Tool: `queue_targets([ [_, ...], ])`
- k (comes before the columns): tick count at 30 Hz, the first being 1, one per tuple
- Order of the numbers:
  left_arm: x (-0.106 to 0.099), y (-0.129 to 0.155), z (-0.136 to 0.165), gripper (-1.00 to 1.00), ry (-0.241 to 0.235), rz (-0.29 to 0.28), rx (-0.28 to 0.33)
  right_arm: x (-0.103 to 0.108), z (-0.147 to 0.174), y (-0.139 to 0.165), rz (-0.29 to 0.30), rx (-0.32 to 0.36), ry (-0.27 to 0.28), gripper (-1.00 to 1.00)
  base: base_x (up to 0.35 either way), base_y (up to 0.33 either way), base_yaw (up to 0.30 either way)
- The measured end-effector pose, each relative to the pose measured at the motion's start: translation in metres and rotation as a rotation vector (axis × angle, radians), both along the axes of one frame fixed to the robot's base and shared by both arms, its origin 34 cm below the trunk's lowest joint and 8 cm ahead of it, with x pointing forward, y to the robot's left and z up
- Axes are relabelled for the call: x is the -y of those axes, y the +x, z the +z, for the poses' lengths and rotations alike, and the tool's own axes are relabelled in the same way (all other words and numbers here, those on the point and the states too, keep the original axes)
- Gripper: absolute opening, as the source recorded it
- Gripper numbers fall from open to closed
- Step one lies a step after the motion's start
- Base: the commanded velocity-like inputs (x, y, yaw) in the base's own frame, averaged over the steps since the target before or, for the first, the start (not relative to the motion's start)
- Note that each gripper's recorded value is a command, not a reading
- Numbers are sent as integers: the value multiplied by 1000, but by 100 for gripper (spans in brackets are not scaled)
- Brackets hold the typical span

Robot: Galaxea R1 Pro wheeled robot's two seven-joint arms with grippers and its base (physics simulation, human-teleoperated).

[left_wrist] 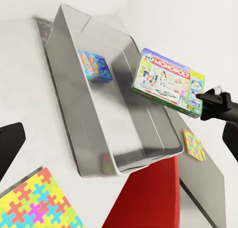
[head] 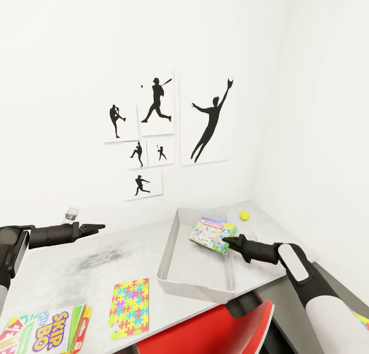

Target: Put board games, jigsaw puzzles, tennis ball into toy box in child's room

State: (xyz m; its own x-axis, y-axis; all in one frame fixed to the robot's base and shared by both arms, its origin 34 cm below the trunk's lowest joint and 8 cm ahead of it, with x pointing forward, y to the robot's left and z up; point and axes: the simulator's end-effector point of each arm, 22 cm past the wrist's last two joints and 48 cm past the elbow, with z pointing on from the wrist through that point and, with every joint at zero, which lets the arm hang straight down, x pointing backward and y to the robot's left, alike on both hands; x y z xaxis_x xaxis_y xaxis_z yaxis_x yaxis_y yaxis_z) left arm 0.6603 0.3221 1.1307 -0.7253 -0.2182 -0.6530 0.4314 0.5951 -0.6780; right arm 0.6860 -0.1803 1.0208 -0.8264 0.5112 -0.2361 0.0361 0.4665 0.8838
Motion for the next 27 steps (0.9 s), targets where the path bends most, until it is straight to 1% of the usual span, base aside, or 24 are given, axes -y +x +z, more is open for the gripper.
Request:
queue_targets([
  [1,0,0,0,100,0,0,0,-4,-1,-1,18,-13,-16,-100,0,0,0],
  [3,0,0,0,100,0,0,0,-10,-2,-3,38,-24,-32,-100,0,0,0],
  [6,0,0,0,100,0,-1,0,-18,6,1,65,-16,-51,-100,0,0,0],
  [11,0,0,0,100,-1,-1,0,-35,9,2,128,-5,-104,-100,0,0,0],
  [14,0,0,0,100,0,0,0,-43,3,0,157,-20,-133,-100,0,0,0],
  [17,-1,0,0,100,0,1,0,-54,4,0,179,-24,-135,-100,0,0,0],
  [19,-1,0,0,100,0,1,0,-59,-5,-2,195,-50,-149,-100,0,0,0],
  [24,-1,0,0,100,0,2,1,-59,-26,-3,206,-140,-175,-100,0,0,0],
  [27,-2,0,1,100,0,3,1,-61,-33,-5,220,-168,-193,-100,0,0,0],
])
